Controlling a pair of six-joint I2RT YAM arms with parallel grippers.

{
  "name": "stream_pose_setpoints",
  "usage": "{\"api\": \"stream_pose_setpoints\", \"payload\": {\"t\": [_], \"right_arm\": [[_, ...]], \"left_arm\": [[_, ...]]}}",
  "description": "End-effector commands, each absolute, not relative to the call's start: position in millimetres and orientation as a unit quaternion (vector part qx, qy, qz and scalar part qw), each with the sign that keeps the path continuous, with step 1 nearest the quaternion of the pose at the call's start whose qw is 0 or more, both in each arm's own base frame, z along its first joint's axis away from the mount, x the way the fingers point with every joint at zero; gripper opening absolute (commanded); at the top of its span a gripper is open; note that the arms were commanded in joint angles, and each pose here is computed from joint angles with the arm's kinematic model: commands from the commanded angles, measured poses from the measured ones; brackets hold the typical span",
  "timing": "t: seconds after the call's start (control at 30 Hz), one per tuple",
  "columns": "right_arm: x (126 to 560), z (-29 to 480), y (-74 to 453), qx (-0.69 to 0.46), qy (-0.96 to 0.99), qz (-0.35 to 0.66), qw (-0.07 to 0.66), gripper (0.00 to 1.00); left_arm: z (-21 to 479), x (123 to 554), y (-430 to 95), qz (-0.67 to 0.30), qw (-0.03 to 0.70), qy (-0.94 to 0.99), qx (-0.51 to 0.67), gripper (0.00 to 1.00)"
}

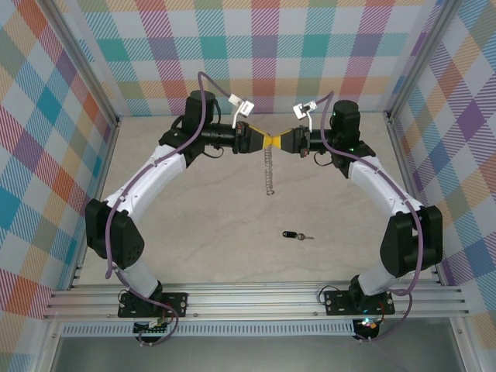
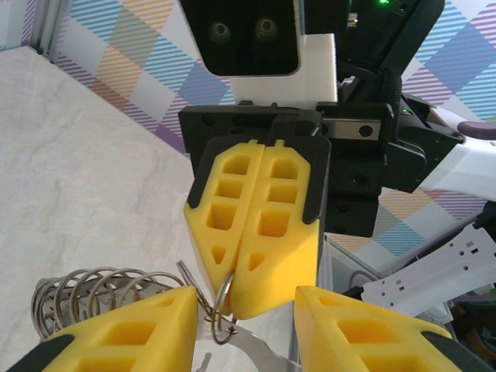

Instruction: Put the keys on the keyring

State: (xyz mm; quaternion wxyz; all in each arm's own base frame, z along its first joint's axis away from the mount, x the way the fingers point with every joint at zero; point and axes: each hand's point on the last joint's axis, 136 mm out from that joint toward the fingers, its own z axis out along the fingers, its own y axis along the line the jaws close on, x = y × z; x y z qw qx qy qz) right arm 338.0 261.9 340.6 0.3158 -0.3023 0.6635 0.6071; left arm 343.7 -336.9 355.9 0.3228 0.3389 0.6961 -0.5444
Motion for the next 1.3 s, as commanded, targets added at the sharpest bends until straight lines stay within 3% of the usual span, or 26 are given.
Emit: {"api": "stream_pose_setpoints", "payload": {"t": [0.0,0.23,0.87,1.1,1.27], "right_arm": [[328,357,260,-0.329,0.639,0.612,0.332,0.00],[331,356,260,-0.324,0.642,0.610,0.333,0.00],[334,355,259,-0.318,0.646,0.608,0.334,0.00],[338,359,256,-0.310,0.649,0.604,0.343,0.01],[350,371,238,-0.273,0.663,0.589,0.374,0.42]], "left_arm": [[358,335,-341,-0.559,0.317,0.681,0.351,0.36],[363,328,-340,-0.564,0.320,0.674,0.355,0.31],[374,328,-340,-0.571,0.333,0.663,0.352,0.00],[373,332,-339,-0.562,0.341,0.669,0.346,0.00],[361,345,-334,-0.514,0.356,0.703,0.338,0.00]]}}
